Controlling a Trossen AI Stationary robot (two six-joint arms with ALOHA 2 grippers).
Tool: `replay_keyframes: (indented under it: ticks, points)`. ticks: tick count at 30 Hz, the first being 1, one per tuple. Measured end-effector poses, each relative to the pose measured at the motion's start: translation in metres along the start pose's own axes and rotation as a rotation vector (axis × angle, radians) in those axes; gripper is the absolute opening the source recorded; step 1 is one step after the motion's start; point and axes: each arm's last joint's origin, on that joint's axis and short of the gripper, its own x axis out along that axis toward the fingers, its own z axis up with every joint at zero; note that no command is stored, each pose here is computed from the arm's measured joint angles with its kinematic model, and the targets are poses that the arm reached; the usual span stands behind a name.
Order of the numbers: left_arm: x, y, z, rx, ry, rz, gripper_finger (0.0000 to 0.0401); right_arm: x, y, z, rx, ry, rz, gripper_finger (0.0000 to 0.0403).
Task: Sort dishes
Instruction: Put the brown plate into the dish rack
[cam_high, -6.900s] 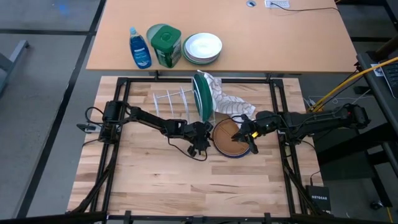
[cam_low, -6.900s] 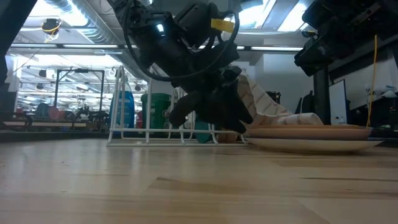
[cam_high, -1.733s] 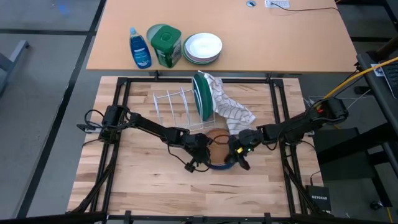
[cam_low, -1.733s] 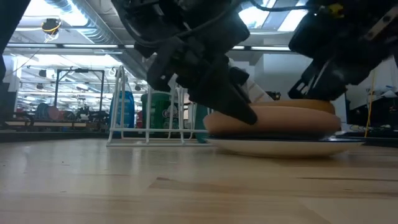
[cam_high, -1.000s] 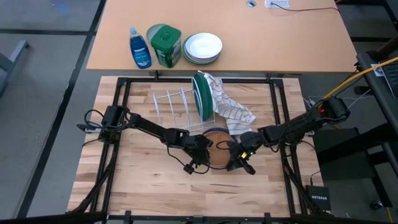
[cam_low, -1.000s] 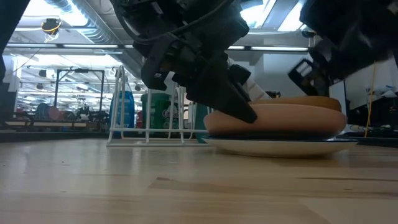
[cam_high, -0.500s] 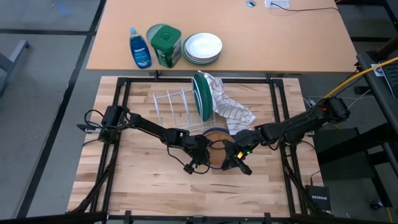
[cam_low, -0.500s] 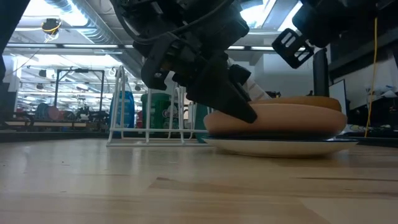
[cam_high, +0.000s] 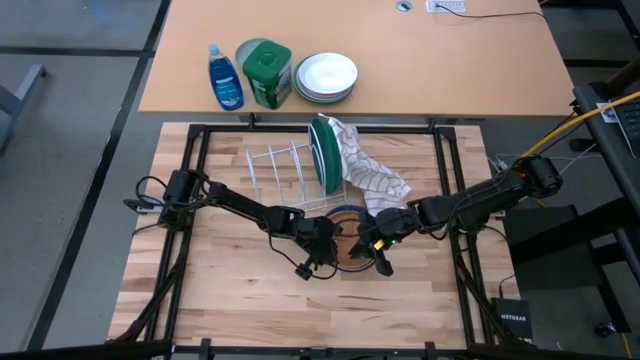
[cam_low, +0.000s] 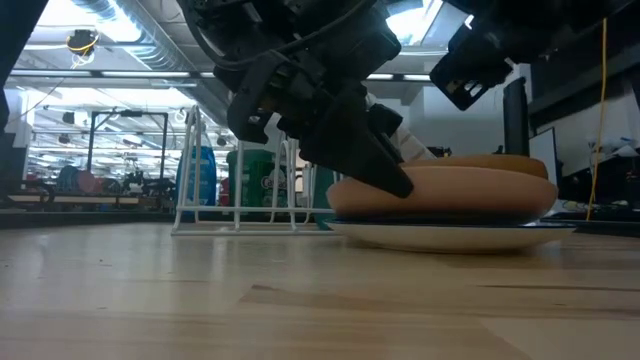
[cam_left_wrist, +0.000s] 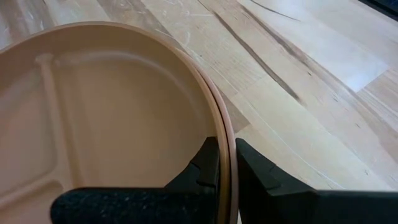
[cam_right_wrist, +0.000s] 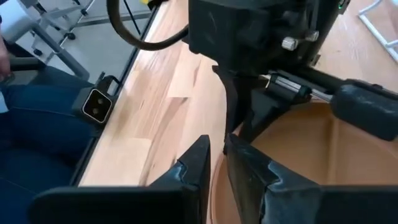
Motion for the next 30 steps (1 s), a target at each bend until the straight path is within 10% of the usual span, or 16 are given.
replay_keyframes:
  ticks: [11, 18, 30]
  points:
    - [0.000, 0.000, 0.000, -0.001, 0.001, 0.000, 0.0017, -0.001, -0.003, -0.013, 0.047, 0.132, -0.035, 0.0143]
    - [0.000, 0.000, 0.000, -0.001, 0.001, 0.000, 0.0017, -0.005, -0.004, -0.029, -0.163, 0.315, 0.034, 0.0211]
    - [0.000, 0.000, 0.000, -0.001, 0.001, 0.000, 0.0017, -0.006, -0.008, -0.038, -0.346, 0.408, 0.007, 0.0203]
